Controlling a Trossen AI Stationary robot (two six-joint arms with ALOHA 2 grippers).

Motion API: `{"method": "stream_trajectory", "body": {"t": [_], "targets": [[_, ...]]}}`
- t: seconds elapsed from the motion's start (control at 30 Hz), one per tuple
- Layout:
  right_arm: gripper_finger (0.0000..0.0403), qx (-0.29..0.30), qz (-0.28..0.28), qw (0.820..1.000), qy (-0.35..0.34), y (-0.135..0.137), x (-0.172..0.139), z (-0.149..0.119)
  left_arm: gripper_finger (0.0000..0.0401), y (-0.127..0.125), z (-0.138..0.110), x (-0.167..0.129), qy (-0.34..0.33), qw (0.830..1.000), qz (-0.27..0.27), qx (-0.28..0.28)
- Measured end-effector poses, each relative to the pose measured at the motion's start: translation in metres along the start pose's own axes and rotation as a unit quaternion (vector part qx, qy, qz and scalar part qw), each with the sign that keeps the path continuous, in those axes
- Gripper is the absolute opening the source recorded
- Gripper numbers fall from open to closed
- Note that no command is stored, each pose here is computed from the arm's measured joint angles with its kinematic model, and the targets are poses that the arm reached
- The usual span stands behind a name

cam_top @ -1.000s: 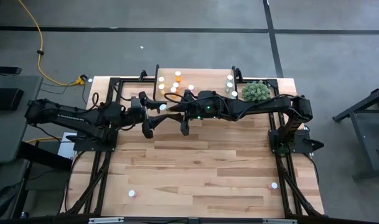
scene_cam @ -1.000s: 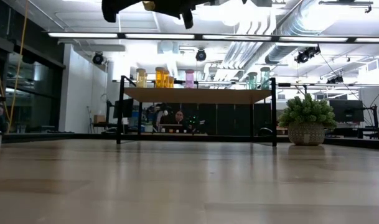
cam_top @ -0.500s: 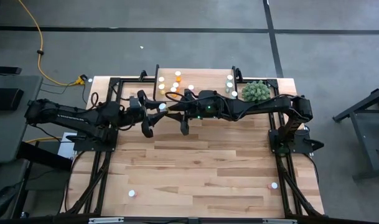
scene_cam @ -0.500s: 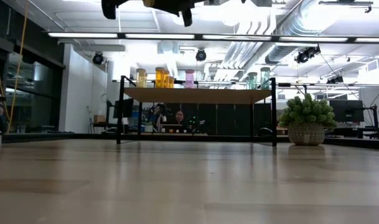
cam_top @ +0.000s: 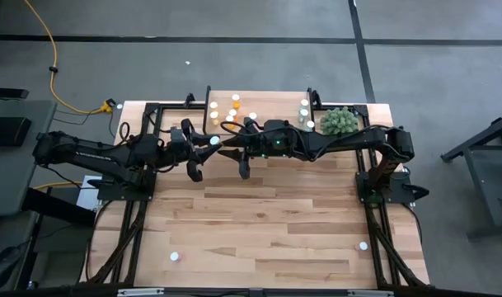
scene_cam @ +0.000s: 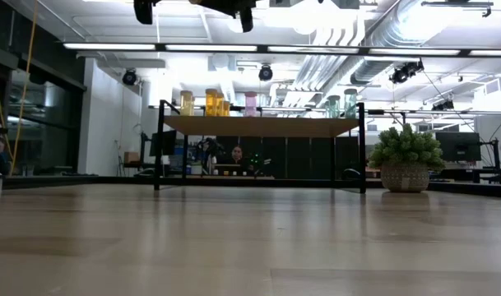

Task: Pick and place medicine bottles onto shelf by color
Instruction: Put the yellow pill bottle aligned with the other yellow pill bottles on the shelf

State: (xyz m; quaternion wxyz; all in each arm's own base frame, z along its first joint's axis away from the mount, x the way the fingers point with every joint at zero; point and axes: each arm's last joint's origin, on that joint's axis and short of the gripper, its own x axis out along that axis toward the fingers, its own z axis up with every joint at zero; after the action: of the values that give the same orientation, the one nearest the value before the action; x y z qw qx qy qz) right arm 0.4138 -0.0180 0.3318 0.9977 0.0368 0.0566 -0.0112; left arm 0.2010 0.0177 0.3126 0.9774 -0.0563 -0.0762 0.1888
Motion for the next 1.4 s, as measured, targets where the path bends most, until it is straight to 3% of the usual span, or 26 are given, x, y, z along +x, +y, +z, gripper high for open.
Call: {"method": "stream_trajectory", "body": {"t": [0.67,1.07,1.2,1.4], "targets": [[0.0101,-0.015,0.000,1.000,0.000,0.000,0.000,0.000,0.0102,0.000,0.000,0.000,0.000,1.000,0.001,0.002],[0.0220,-0.012,-0.016,1.000,0.002,-0.001,0.000,-0.001,0.0101,0.001,0.000,0.000,-0.001,1.000,0.017,0.002],[0.0235,-0.013,-0.022,1.000,0.014,-0.002,-0.001,-0.002,0.0101,0.002,0.001,-0.001,-0.002,1.000,0.027,0.013],[0.0236,-0.013,-0.036,0.998,0.046,-0.010,-0.008,-0.002,0.0101,0.010,0.013,-0.016,-0.019,0.995,0.093,0.032]]}}
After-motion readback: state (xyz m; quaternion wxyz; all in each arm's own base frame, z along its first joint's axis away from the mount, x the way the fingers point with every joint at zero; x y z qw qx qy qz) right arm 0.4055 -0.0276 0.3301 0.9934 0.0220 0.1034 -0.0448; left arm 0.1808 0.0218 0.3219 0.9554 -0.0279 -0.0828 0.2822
